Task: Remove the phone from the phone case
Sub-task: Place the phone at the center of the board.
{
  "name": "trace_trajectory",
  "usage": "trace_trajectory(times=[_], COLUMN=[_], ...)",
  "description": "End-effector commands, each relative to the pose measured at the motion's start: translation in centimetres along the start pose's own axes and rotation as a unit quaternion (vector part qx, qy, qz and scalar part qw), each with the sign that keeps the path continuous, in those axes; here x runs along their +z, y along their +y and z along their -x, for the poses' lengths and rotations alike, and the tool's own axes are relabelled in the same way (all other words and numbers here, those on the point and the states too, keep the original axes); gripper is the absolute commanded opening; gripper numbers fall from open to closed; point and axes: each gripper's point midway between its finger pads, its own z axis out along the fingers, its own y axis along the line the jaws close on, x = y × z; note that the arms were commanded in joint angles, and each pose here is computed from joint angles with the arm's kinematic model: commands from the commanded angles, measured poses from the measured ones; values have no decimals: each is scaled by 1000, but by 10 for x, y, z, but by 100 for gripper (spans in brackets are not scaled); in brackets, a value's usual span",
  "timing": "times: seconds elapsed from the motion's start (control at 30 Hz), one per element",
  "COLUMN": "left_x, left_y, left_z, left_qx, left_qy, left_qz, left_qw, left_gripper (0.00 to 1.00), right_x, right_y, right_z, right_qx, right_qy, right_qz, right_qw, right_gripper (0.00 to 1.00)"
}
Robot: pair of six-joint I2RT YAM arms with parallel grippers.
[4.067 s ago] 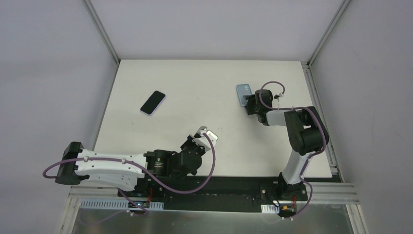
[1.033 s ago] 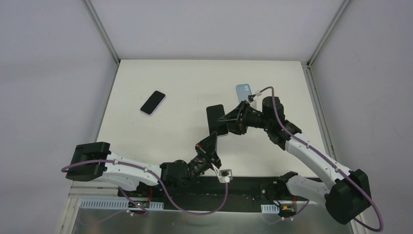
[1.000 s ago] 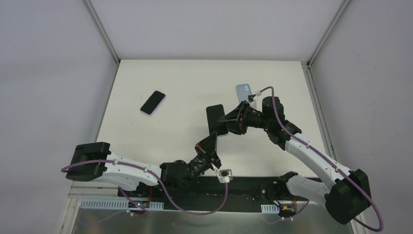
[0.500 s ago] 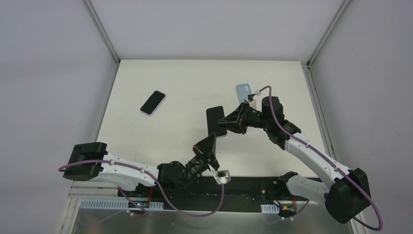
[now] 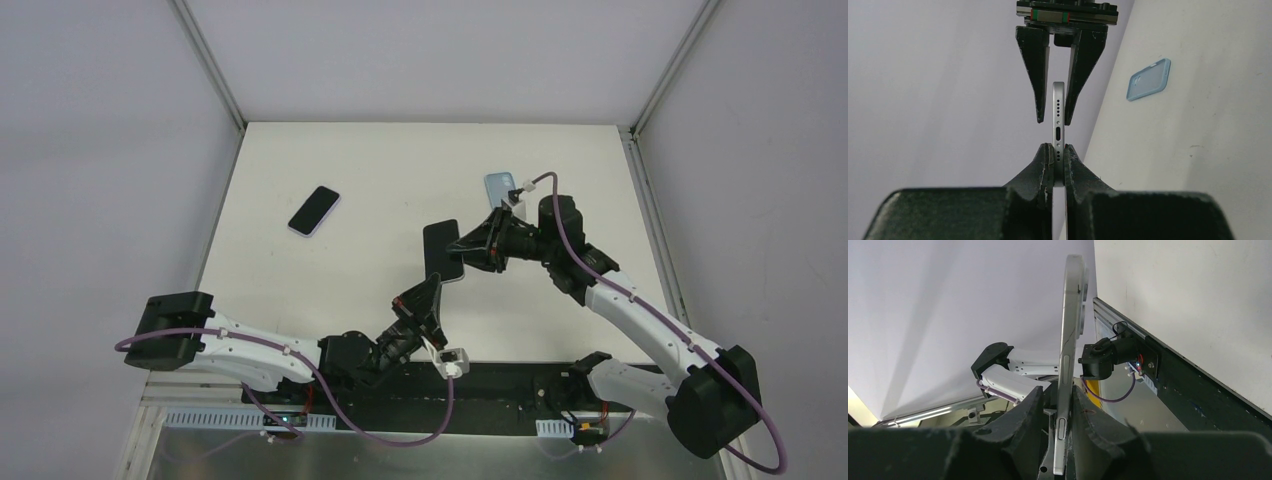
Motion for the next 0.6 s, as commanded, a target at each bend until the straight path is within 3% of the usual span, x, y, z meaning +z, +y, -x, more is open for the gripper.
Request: trace_trajectory(times=[0.0,0.2,0.43,0.57], left_x=[0,1,2,2], left_y=[20,19,18,17], left_z=[12,13,14,14], left_qx=[-45,-44,-44,-45], left_qy=[-23,-24,-25,-24], left_qz=[35,33,33,32], left_qw=[998,998,998,998], left_gripper=[0,0,0,0], right_x=[-4,-4,0,0], right_y=[30,31,29,29], right_z=[-9,-14,-18,-18], right_qx=[-38,-38,-36,-35], right_qy=[21,30,45,46], right_qz=[34,32,27,27], right_qw=[998,998,998,998], right_gripper=[28,23,25,17])
